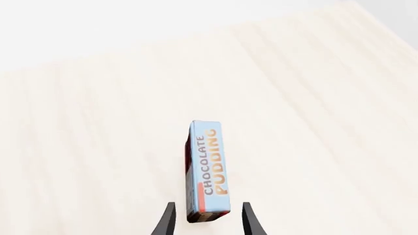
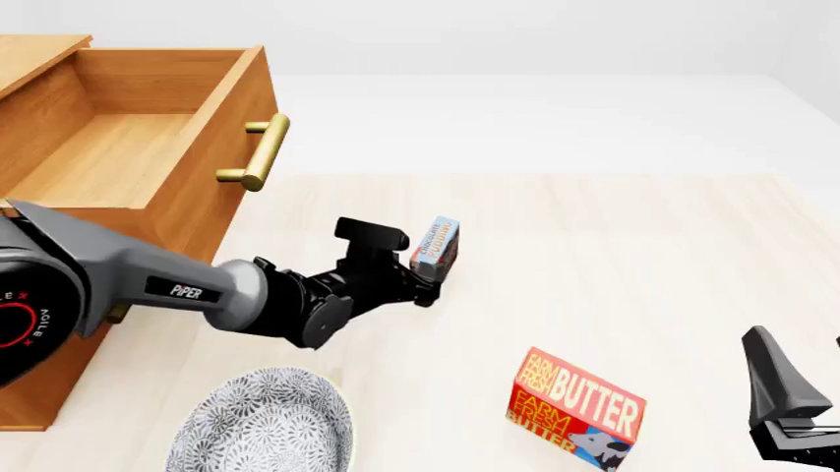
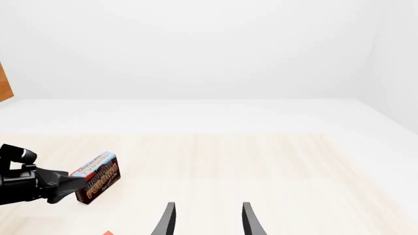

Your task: Put the chocolate pudding in the top drawer of the cabinet and close it.

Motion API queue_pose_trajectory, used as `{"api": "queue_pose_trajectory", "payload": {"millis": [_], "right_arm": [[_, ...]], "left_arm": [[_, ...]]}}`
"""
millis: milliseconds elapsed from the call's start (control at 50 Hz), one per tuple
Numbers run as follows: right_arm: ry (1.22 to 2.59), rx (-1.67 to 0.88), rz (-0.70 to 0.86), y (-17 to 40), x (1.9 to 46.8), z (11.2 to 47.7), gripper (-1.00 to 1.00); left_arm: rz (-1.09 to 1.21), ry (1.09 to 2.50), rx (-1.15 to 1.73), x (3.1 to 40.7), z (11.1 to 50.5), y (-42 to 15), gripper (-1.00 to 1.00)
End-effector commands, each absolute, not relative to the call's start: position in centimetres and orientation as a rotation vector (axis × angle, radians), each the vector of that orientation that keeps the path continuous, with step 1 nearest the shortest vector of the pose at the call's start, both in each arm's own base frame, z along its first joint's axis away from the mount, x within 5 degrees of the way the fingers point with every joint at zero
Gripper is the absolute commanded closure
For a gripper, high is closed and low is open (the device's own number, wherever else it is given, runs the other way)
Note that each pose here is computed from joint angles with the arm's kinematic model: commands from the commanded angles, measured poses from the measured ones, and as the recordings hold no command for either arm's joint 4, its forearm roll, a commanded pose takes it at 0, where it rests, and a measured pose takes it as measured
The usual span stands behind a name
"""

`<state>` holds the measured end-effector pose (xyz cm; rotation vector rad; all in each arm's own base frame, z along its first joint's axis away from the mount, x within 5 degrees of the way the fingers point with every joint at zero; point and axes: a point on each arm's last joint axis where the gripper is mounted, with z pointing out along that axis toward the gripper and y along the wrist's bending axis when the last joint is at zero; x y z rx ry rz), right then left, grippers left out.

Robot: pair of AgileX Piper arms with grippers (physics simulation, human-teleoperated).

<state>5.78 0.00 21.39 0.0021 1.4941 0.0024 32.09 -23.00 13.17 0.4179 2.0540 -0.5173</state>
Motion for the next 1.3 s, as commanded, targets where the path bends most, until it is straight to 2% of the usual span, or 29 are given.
{"api": "queue_pose_trajectory", "payload": {"millis": [20,460,920,940,1300], "right_arm": [[1.494,0.002,0.002,0.0,5.8,21.4,-1.0],[1.494,0.002,0.002,0.0,5.8,21.4,-1.0],[1.494,0.002,0.002,0.0,5.8,21.4,-1.0],[1.494,0.002,0.002,0.0,5.8,21.4,-1.0],[1.494,0.002,0.002,0.0,5.8,21.4,-1.0]], "left_arm": [[-0.52,2.064,0.424,32.3,12.6,-23.5,-1.0],[-0.534,2.087,0.408,32.9,11.2,-24.3,-1.0],[-0.519,2.084,0.416,33.2,11.6,-24.1,-1.0],[-0.52,2.092,0.428,33.1,11.4,-24.4,1.0],[-0.494,2.057,0.466,32.8,13.1,-23.9,1.0]]}}
